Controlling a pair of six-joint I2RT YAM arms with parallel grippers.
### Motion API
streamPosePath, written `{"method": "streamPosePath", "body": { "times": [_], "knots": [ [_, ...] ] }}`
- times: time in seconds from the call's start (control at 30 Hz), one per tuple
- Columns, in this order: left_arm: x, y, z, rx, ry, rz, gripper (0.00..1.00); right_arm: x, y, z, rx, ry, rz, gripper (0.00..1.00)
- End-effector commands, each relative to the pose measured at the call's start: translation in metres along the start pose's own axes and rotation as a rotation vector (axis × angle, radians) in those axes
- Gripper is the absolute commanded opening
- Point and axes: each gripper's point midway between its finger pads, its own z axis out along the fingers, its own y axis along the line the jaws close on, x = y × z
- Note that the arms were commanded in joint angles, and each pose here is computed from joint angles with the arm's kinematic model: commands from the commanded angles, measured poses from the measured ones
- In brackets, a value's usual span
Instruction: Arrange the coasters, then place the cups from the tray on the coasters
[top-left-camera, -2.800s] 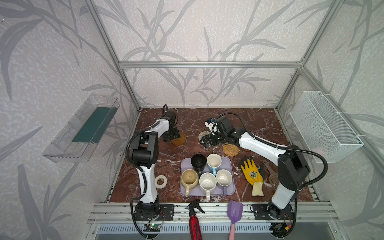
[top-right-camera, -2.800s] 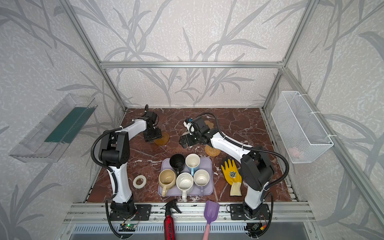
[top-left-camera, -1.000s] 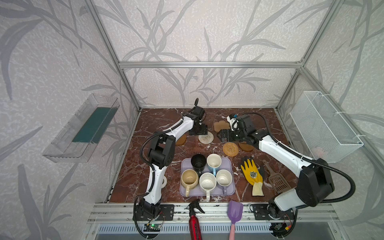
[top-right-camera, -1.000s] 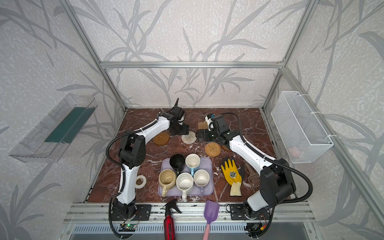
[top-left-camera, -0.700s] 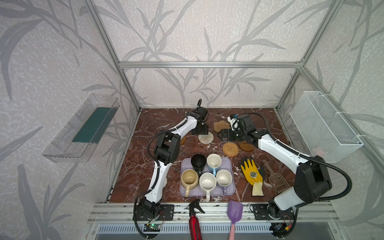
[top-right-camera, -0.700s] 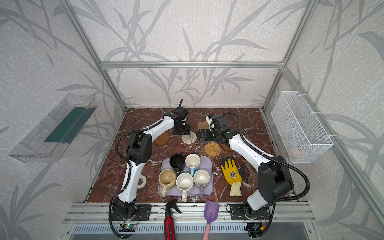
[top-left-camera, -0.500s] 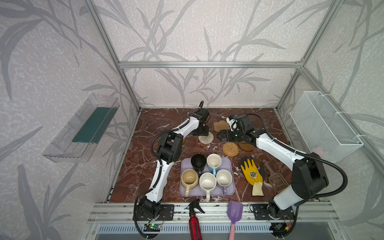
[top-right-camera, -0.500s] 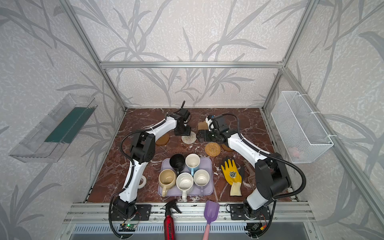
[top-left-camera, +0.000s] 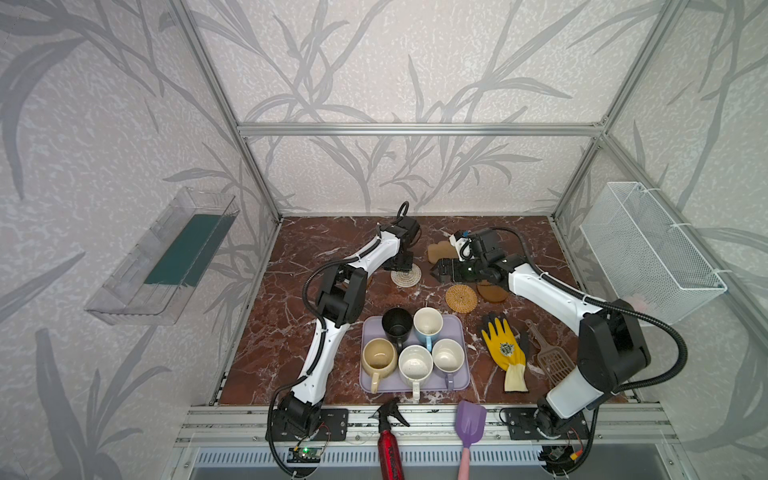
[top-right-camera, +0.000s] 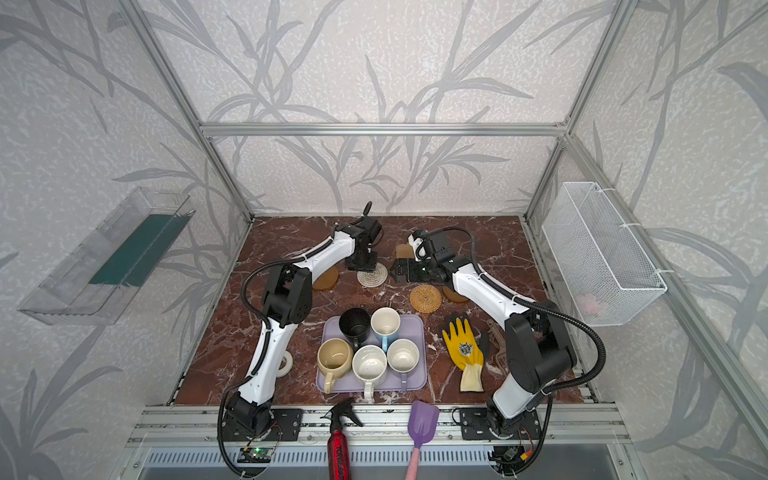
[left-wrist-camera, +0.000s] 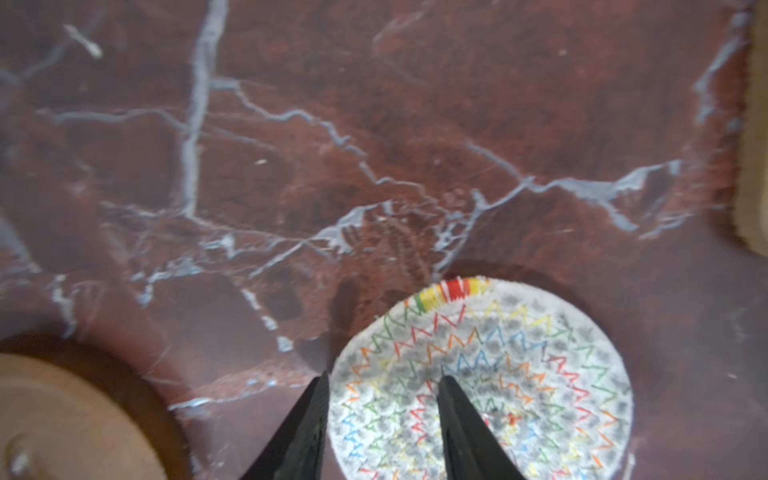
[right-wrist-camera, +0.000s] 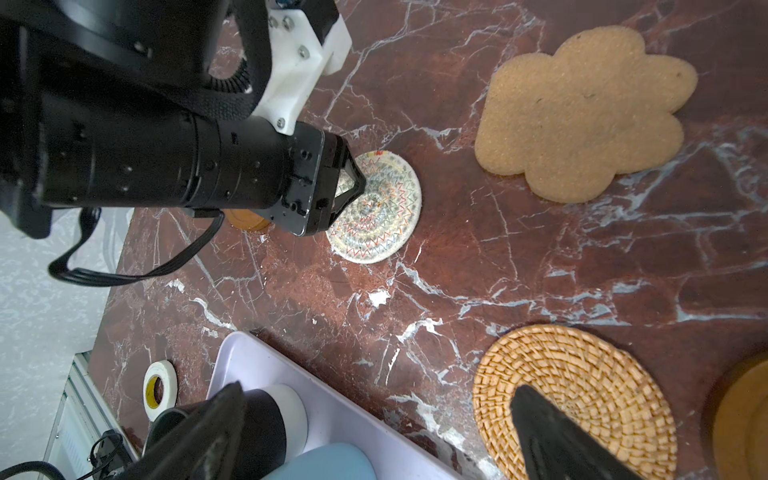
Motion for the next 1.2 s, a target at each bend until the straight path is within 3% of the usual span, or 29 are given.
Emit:
{"method": "streamPosePath", "body": {
  "times": [0.0, 0.83, 1.17],
  "knots": [
    [0.021, 0.031, 0.011, -0.13, 0.087, 0.017, 0.45, -0.007, 0.01, -0.001, -0.028, -0.005, 0.0, 0.99],
    [0.035, 0.07, 0.0, -0.176, 0.102, -0.018, 0.43, -0.007, 0.028, 0.008, -0.042, 0.017, -0.038, 0.99],
    [0.034, 0.063, 0.0, -0.116, 0.096, -0.025, 0.46, -0.005, 0.028, 0.008, -0.036, 0.021, -0.038, 0.99]
  ]
}}
